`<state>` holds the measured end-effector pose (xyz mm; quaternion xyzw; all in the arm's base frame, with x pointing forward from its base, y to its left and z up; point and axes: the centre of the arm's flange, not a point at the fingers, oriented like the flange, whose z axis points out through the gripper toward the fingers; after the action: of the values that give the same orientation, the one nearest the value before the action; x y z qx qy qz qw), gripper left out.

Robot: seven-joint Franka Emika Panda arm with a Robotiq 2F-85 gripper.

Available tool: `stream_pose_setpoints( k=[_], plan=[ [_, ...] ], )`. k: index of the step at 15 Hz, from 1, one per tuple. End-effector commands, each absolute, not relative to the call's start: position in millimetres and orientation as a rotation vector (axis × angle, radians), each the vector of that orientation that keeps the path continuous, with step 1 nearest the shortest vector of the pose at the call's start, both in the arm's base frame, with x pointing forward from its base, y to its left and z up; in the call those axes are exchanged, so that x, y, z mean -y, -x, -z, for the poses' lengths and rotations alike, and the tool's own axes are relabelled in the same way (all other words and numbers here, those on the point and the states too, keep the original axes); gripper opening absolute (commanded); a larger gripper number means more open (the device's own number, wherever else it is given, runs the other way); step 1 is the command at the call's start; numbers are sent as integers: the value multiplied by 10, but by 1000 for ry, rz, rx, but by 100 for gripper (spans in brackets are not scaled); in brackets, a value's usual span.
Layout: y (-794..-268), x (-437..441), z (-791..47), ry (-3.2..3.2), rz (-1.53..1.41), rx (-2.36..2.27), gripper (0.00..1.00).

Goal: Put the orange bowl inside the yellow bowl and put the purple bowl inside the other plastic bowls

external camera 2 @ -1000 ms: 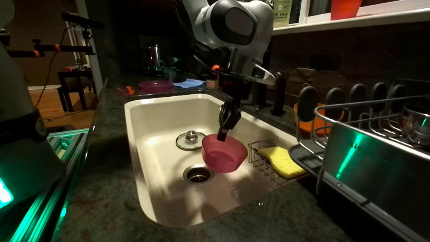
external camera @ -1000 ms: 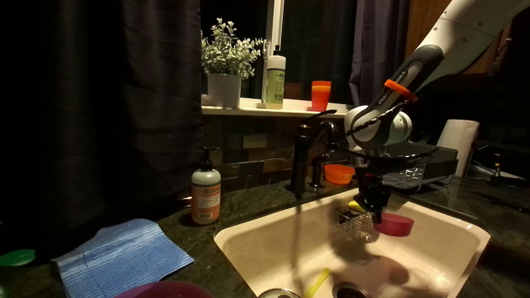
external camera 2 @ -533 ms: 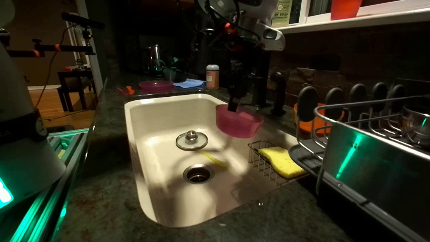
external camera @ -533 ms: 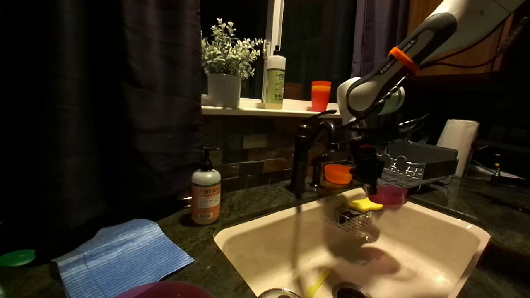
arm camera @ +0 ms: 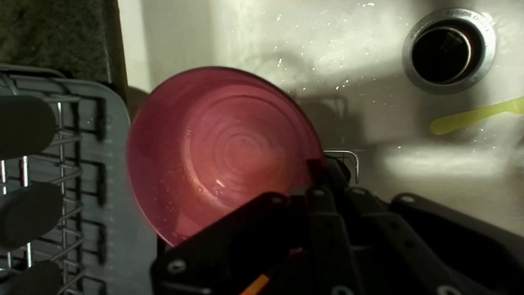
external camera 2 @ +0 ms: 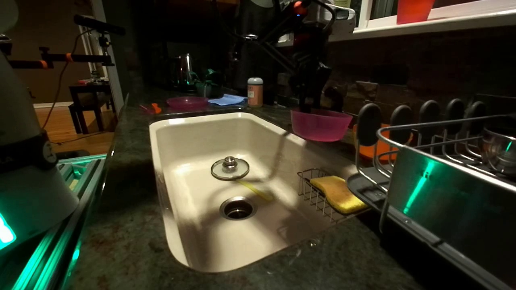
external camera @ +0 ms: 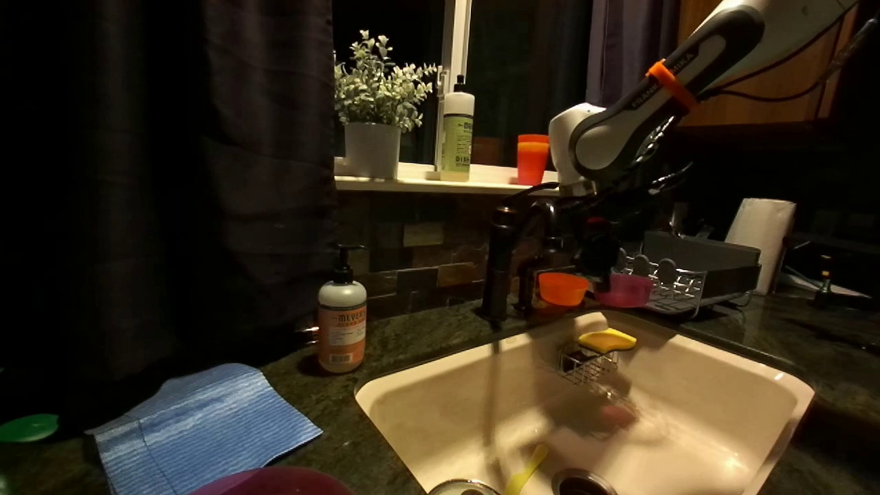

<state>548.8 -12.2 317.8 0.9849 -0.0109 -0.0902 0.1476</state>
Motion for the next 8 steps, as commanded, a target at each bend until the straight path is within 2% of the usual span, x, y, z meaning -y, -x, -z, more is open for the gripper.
stream_pose_setpoints(
  k=[1, 8],
  plan=[
    [-5502, 197, -3348, -2827, 274, -76, 1],
    [-5519, 383, -3742, -2846, 174, -299, 1]
  ],
)
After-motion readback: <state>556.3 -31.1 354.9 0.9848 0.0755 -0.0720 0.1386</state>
